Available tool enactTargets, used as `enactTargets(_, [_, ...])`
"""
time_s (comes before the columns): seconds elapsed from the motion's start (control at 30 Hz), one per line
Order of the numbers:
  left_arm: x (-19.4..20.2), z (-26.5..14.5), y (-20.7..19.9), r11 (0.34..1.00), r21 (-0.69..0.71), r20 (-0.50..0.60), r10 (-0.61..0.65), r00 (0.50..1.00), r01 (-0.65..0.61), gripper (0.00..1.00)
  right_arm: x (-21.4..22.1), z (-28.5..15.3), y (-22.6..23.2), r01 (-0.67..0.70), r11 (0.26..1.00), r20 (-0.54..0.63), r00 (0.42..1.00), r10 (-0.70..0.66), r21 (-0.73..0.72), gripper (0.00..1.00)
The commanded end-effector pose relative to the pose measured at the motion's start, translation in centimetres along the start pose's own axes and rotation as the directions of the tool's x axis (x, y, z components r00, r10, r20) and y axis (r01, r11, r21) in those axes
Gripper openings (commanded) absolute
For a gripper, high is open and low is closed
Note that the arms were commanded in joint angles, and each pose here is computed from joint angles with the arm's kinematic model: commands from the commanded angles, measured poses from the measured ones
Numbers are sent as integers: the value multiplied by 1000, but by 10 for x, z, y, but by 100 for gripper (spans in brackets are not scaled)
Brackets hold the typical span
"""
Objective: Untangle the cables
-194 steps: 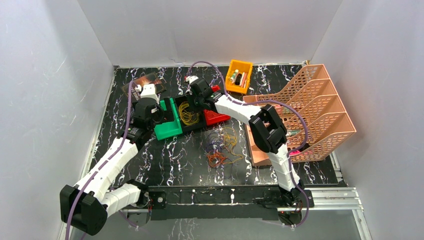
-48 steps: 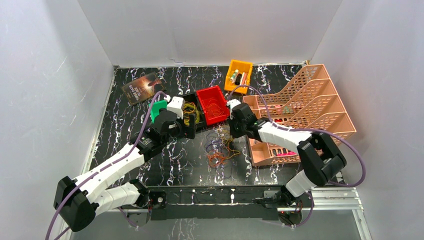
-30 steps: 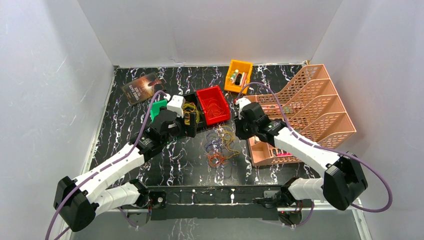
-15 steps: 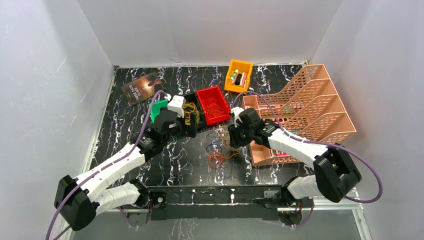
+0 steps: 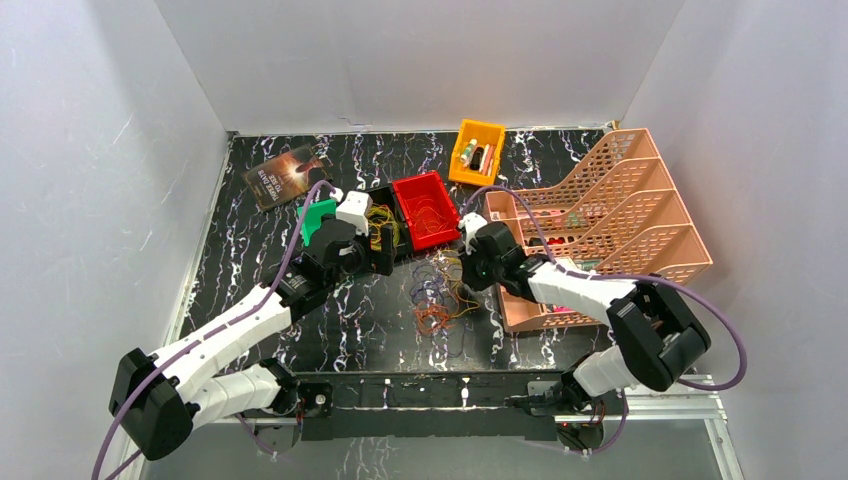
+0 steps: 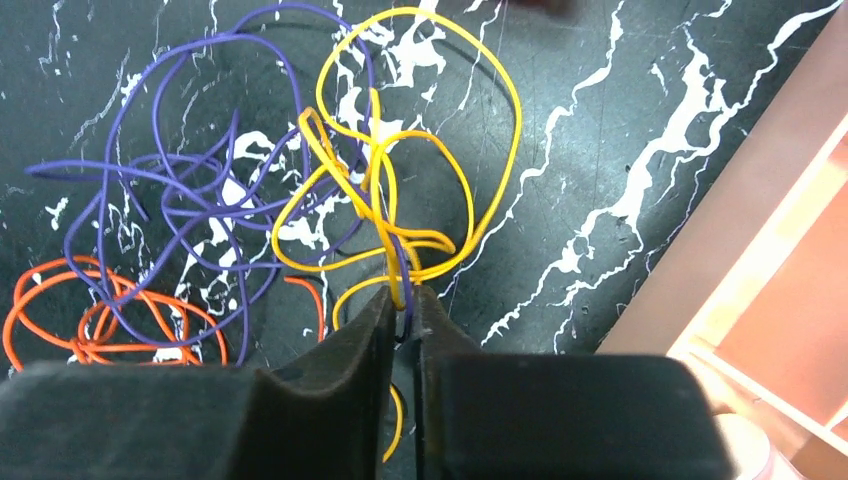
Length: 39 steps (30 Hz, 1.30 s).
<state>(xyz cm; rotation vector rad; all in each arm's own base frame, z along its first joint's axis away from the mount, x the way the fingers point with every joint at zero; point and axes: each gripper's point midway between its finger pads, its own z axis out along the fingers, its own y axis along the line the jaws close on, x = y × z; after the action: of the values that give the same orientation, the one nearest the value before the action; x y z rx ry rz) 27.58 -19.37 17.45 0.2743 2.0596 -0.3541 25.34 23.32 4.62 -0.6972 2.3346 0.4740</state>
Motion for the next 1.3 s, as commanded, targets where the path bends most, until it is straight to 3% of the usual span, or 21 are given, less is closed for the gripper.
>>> enactTargets(0.0, [-3,-2,1,1000,-11,9,-6,1000,6,98,-36,-9,2,36,999,160,987,-36,1,12])
enactTargets(0.1, [-2,-3,2,1000,-13,10,-6,1000,6,98,-45,-28,2,30,999,200,979,-32,13,0])
enactTargets(0.4, [-3,3,-5,1000,17,11,-7,1000,6,98,-55,-85,-2,13,997,148,989,-23,71,0])
enactTargets(0.57, [-9,1,-35,982,187,42,4,999,-12,98,-69,-112,19,45,999,202,979,-38,-31,0])
enactTargets(0.73, [-16,-19,-84,863,485,154,78,985,-144,98,-80,-131,37,120,986,259,962,-87,-115,0])
enactTargets(0.97, [-24,-36,-109,715,590,355,186,916,-374,93,-79,-141,65,216,940,269,952,-144,-263,0])
enactTargets(1.03, [-28,-40,-117,677,617,385,185,904,-401,88,-80,-143,70,227,931,278,949,-146,-286,0])
enactTargets(1.13, [-28,-30,-132,635,675,356,165,920,-375,72,-77,-146,81,256,901,281,946,-159,-351,0])
enactTargets(1.27, [-29,-21,-143,593,711,339,181,923,-378,60,-72,-152,90,291,869,291,939,-181,-401,0])
